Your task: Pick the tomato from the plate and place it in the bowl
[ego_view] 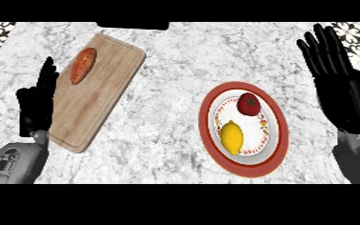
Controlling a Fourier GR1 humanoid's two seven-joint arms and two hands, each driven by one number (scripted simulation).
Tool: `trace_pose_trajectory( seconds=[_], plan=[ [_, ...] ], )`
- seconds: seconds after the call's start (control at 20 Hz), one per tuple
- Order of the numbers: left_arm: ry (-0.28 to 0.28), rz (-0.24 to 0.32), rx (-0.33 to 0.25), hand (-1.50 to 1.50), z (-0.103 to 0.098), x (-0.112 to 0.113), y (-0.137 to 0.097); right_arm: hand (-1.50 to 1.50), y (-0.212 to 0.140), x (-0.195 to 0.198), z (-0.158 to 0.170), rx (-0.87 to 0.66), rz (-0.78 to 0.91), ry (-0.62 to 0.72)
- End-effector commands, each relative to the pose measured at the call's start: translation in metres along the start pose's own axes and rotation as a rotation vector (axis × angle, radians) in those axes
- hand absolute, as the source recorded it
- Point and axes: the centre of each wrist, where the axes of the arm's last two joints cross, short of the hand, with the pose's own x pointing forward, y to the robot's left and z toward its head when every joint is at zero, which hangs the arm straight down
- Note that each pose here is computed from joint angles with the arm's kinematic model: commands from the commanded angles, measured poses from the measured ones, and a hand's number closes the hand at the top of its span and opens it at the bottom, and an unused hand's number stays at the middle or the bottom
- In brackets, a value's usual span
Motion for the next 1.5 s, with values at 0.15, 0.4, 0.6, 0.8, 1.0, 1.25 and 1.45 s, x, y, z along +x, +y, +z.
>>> trace_pose_trajectory(
  seconds=[0.15,0.4,0.6,0.8,1.0,1.25,1.45],
  plan=[
    [-0.044,0.039,-0.066,0.00,-0.002,0.019,0.014,1.50,-0.020,0.027,-0.017,-0.104,0.324,-0.030],
    [-0.020,0.055,-0.050,0.00,0.003,0.011,0.010,-1.50,-0.098,-0.006,0.052,-0.338,0.815,0.537],
    [0.008,0.067,-0.070,0.00,0.008,0.014,0.014,-1.50,-0.029,-0.029,0.088,-0.452,0.808,0.462],
    [-0.023,0.083,-0.085,0.00,0.015,0.017,0.005,-1.50,0.018,-0.018,0.109,-0.453,0.863,0.480],
    [-0.046,0.065,-0.111,0.00,0.017,0.021,0.009,-1.50,0.035,-0.002,0.112,-0.526,0.921,0.555],
    [-0.027,0.083,-0.123,0.00,0.010,0.045,0.020,-1.50,0.035,0.055,0.065,-0.505,0.990,0.584],
    [-0.034,0.098,-0.132,0.00,0.013,0.042,0.001,-1.50,0.047,0.088,0.022,-0.470,1.015,0.618]
  ],
)
